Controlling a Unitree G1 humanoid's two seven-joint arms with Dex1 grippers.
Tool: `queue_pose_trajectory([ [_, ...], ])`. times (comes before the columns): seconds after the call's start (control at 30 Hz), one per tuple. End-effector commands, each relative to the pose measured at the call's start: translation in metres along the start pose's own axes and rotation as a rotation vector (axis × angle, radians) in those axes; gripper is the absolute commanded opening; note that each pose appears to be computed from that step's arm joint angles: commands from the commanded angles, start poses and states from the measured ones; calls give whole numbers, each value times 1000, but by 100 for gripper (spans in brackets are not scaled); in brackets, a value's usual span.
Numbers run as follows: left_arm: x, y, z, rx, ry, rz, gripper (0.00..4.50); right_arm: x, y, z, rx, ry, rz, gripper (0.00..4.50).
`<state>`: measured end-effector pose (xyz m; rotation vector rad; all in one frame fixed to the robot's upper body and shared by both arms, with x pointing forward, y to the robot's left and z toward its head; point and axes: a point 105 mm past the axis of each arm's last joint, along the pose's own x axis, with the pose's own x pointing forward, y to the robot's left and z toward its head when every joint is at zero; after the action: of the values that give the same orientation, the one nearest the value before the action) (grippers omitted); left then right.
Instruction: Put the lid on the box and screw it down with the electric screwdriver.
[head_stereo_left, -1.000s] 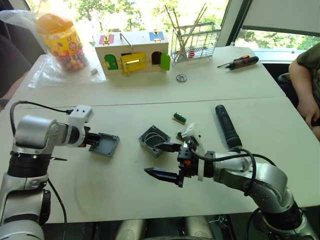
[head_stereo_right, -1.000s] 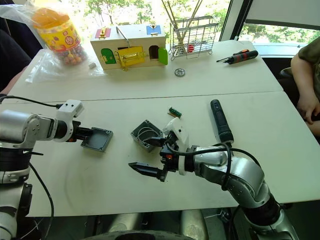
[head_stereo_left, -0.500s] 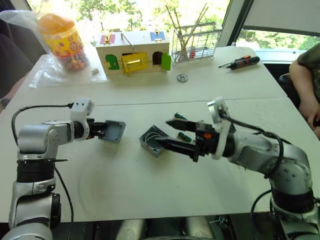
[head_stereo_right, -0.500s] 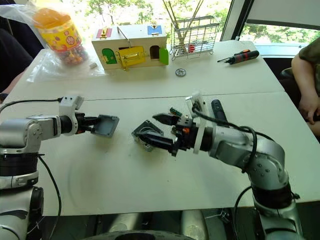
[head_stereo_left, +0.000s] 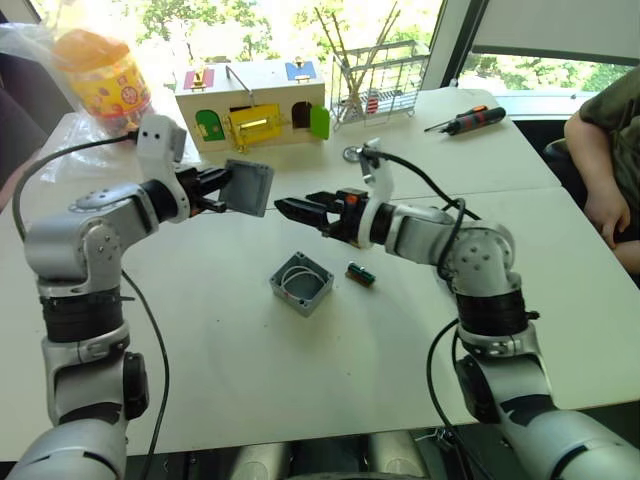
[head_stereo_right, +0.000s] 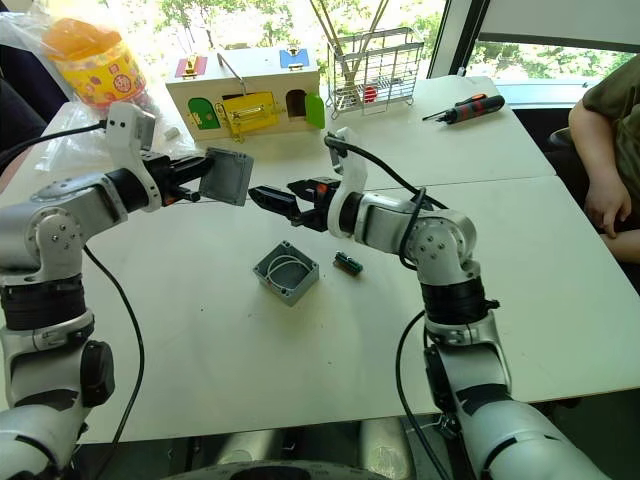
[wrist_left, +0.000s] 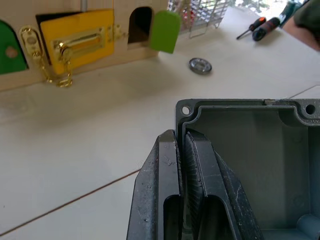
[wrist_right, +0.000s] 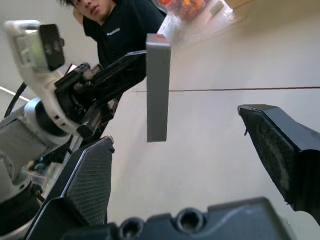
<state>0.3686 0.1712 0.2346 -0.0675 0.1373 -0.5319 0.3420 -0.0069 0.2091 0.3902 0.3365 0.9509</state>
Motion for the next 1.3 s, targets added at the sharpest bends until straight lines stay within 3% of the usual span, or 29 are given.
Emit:
queue_pose_trajectory([
  [0.03, -1, -16, 21, 55, -82, -30, 7, 0, 4, 14, 16, -51, -2, 450],
  [0.43, 8, -29, 17, 62, -82, -72, 7, -1, 8, 28, 78, -107, -1, 450],
  [0.53, 9, -29, 18, 57, -87, -71, 0, -1, 7, 25, 72, -99, -7, 381],
  [0.67, 10, -30, 17, 53, -86, -76, 0, -1, 8, 23, 64, -94, -8, 250],
  [0.83, 9, -33, 14, 46, -82, -89, 0, -1, 8, 23, 53, -100, -8, 19],
  [1.07, 5, -33, 13, 47, -79, -109, 0, 0, 11, 24, 28, -103, 3, 14],
  [1.1, 4, -34, 14, 44, -82, -116, 68, -1, 12, 24, 19, -103, 5, 14],
  [1.17, 1, -37, 20, 5, -117, -155, 139, -1, 13, 24, -3, -105, 4, 14],
  [1.3, -17, -39, 35, -124, -171, -271, 340, -3, 11, 31, -50, -150, -18, 14],
])
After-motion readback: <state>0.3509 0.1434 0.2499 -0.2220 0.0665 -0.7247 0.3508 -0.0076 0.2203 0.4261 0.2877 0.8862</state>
